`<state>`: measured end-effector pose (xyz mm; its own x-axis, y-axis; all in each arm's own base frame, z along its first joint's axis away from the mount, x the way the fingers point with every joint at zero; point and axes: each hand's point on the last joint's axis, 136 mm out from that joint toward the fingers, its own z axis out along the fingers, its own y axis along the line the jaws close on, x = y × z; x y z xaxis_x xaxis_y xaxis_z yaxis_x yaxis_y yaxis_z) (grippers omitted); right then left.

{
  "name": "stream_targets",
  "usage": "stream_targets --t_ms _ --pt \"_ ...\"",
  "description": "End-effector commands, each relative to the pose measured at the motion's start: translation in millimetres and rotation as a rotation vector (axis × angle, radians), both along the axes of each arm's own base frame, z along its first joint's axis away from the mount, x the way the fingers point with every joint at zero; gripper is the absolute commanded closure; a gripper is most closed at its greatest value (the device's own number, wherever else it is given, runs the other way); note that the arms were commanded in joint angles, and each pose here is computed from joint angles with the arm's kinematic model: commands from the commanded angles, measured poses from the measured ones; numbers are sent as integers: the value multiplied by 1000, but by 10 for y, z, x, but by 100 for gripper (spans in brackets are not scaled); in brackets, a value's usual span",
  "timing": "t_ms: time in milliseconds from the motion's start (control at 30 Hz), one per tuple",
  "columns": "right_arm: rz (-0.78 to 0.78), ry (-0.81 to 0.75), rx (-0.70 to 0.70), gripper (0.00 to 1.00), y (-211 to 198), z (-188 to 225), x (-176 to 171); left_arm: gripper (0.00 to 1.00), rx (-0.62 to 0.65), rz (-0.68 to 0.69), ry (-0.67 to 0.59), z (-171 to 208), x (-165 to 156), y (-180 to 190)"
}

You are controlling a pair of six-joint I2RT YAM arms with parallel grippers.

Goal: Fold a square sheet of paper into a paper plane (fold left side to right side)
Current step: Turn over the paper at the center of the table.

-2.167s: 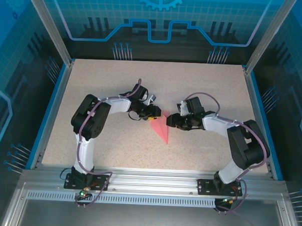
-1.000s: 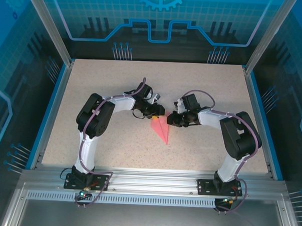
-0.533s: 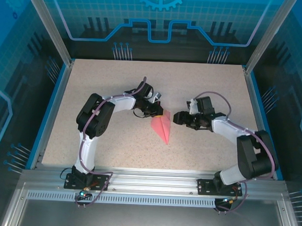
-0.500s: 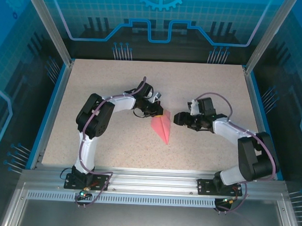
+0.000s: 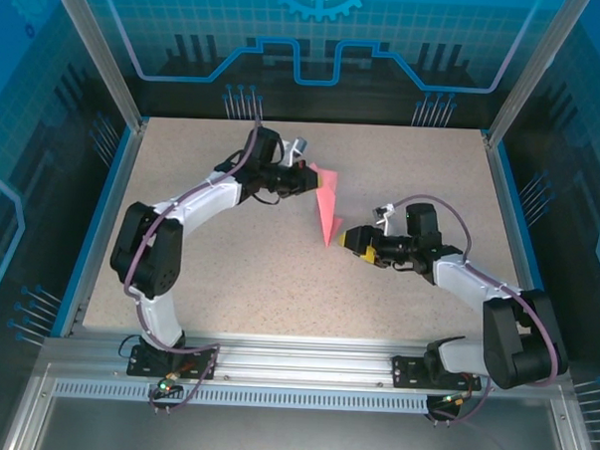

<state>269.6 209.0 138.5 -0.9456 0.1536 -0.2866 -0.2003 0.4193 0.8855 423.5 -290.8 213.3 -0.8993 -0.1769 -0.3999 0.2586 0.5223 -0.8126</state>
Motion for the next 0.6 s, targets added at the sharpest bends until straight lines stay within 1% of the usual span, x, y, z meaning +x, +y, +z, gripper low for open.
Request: stream_targets --t_ms 0,67,300,400,567 --pt "78 -30 97 0 144 242 -85 100 -85 -24 -53 427 -40 -71" --pt "67 -30 90 0 152 240 -58 100 -111 -27 -62 522 -56 -76" --pt "81 -89 137 1 287 385 76 100 -211 -65 -59 777 -151 -141" --pt "80 -113 162 6 324 477 167 100 -218 -80 -50 785 -192 -152" --pt "87 -177 184 19 363 703 306 100 -239 -108 -22 746 -249 -183"
